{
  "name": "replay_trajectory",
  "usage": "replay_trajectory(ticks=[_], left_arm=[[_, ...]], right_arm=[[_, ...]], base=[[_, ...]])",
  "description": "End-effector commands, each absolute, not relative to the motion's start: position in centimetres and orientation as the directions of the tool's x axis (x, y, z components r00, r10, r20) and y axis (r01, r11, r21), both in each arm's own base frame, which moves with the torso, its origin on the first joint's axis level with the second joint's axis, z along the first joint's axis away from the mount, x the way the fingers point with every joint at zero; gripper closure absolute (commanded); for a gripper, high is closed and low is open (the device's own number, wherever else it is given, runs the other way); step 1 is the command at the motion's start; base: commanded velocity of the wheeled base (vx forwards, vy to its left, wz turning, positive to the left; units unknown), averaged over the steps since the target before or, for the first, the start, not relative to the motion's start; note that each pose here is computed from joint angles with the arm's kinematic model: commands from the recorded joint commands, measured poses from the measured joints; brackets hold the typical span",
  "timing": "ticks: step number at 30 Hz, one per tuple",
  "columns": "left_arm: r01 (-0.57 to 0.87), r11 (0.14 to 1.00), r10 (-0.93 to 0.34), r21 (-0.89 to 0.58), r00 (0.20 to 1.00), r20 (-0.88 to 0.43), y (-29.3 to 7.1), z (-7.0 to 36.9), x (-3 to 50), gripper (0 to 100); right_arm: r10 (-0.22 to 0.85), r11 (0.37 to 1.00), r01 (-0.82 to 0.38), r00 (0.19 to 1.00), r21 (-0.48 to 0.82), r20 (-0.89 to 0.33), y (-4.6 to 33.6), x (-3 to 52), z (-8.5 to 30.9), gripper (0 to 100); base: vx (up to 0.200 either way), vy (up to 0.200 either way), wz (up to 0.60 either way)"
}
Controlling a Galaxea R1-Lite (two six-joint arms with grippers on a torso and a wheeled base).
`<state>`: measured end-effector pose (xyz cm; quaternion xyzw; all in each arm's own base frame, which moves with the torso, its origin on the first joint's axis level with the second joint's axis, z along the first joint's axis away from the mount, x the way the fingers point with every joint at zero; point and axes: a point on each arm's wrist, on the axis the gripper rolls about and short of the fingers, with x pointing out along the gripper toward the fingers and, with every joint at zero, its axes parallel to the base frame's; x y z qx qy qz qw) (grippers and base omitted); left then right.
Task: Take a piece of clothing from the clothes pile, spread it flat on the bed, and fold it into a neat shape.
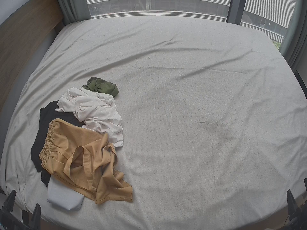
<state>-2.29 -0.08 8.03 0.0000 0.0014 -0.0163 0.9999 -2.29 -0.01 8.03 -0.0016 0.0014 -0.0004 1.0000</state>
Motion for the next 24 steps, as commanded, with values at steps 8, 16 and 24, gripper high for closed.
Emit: replay_trajectory(ticks=[8, 16, 24], left_arm=[[0.031, 1.000, -0.031, -0.005, 1.000, -0.005, -0.08, 7.50, -2.28, 0], [0.029, 1.000, -0.029, -0.008, 1.000, -0.005, -0.07, 7.50, -2.28, 0], [0.028, 1.000, -0.028, -0.008, 1.000, -0.005, -0.07, 7.50, -2.28, 0]], right_arm=[[0.006, 1.000, -0.006, 1.000, -0.020, -0.003, 0.01, -2.28, 7.52, 0], [0.018, 0.999, -0.018, 1.000, -0.031, -0.003, 0.03, -2.28, 7.52, 0], [0.017, 0.999, -0.017, 1.000, -0.037, -0.003, 0.04, -2.28, 7.52, 0]], base=[[0.000, 0.000, 0.00], [0.000, 0.000, 0.00], [0.000, 0.000, 0.00]])
